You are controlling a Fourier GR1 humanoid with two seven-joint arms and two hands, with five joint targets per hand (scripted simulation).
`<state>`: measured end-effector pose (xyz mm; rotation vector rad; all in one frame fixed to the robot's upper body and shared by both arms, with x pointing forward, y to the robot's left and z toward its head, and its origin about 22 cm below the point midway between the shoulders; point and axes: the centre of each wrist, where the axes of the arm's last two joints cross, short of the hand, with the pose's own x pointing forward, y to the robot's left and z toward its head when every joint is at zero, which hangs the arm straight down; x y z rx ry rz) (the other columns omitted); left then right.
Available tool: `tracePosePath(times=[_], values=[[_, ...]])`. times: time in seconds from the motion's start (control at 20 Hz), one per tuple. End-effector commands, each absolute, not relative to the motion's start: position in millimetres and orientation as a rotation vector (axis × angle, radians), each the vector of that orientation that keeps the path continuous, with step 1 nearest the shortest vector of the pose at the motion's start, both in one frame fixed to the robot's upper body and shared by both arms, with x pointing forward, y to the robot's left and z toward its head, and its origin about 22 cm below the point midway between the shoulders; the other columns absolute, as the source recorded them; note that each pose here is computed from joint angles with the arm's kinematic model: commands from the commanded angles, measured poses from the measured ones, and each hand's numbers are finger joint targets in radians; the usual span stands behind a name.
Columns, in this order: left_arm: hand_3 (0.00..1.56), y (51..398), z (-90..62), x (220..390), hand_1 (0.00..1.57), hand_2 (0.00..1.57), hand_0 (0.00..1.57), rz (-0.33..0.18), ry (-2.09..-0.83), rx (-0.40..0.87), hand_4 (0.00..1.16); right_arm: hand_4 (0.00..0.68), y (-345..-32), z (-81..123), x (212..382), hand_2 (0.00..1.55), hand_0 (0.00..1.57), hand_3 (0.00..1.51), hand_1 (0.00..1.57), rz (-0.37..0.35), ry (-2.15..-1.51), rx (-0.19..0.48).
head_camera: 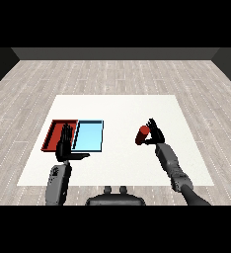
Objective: Pick the red can and put it in the red box
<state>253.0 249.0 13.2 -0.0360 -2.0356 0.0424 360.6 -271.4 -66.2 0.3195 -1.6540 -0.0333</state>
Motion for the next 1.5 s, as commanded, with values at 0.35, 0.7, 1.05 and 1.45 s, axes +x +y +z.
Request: tracePosePath(times=[0.35, 0.7, 1.05, 1.45], values=[[0.00, 256.7, 10.9, 262.9, 0.00, 0.00, 0.00, 0.067, -2.041, -0.040, 0.00, 0.000, -235.4, -64.2, 367.7, 0.00, 0.00, 0.00, 0.00, -0.012, -1.638, 0.356], [0.00, 258.0, 2.1, 242.8, 0.00, 0.00, 0.00, 0.028, -2.054, -0.037, 0.00, 0.000, -233.7, -65.0, 373.2, 0.00, 0.00, 0.00, 0.00, -0.015, -1.609, 0.355], [0.00, 237.4, 11.4, 256.7, 0.00, 0.00, 0.00, 0.046, -2.049, -0.022, 0.00, 0.000, -218.9, -66.9, 374.1, 0.00, 0.00, 0.00, 0.00, 0.012, -1.606, 0.260], [0.00, 241.8, 32.3, 253.6, 0.00, 0.00, 0.00, 0.047, -2.038, -0.051, 0.00, 0.612, -204.5, -70.3, 371.5, 1.46, 1.45, 1.42, 1.45, -0.008, -1.586, 0.070]])
